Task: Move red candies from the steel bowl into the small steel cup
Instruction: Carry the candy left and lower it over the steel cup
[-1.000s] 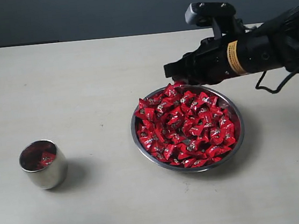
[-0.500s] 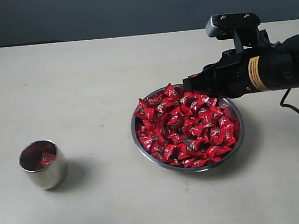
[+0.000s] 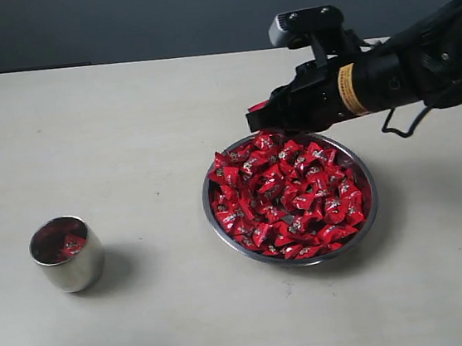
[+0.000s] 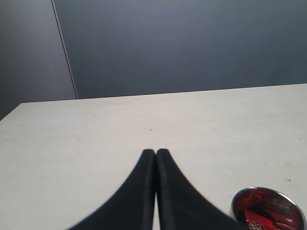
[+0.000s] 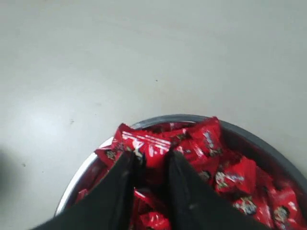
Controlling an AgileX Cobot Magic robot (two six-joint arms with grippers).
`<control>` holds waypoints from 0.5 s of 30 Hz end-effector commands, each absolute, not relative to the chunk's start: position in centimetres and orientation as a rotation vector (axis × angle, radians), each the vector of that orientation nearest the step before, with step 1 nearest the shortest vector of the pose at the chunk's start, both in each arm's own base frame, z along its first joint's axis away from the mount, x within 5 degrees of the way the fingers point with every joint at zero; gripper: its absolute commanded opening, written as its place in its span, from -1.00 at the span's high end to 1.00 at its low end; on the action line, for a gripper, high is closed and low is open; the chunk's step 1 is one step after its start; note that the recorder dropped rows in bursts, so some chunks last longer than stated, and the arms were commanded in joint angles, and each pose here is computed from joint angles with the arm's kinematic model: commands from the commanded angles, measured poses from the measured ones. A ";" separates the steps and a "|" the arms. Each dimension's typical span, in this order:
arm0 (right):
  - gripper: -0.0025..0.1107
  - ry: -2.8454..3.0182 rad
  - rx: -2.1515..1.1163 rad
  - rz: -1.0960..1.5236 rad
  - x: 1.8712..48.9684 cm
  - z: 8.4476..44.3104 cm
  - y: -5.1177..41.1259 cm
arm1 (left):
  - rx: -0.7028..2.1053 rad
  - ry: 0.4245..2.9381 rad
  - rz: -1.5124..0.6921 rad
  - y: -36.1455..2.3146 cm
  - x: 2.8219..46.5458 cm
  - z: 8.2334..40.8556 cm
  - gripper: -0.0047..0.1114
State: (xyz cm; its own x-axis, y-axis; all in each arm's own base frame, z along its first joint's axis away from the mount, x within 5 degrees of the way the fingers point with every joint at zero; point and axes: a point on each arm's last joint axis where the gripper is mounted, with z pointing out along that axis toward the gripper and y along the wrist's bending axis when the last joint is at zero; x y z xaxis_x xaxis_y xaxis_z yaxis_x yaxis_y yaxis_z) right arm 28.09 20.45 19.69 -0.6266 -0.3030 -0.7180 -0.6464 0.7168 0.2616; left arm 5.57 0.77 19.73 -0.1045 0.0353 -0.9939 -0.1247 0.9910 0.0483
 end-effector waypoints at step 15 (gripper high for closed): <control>0.60 1.976 -1.188 1.137 30.2 17.7 30.8 | -0.068 1.663 0.135 0.8 5.6 19.7 0.91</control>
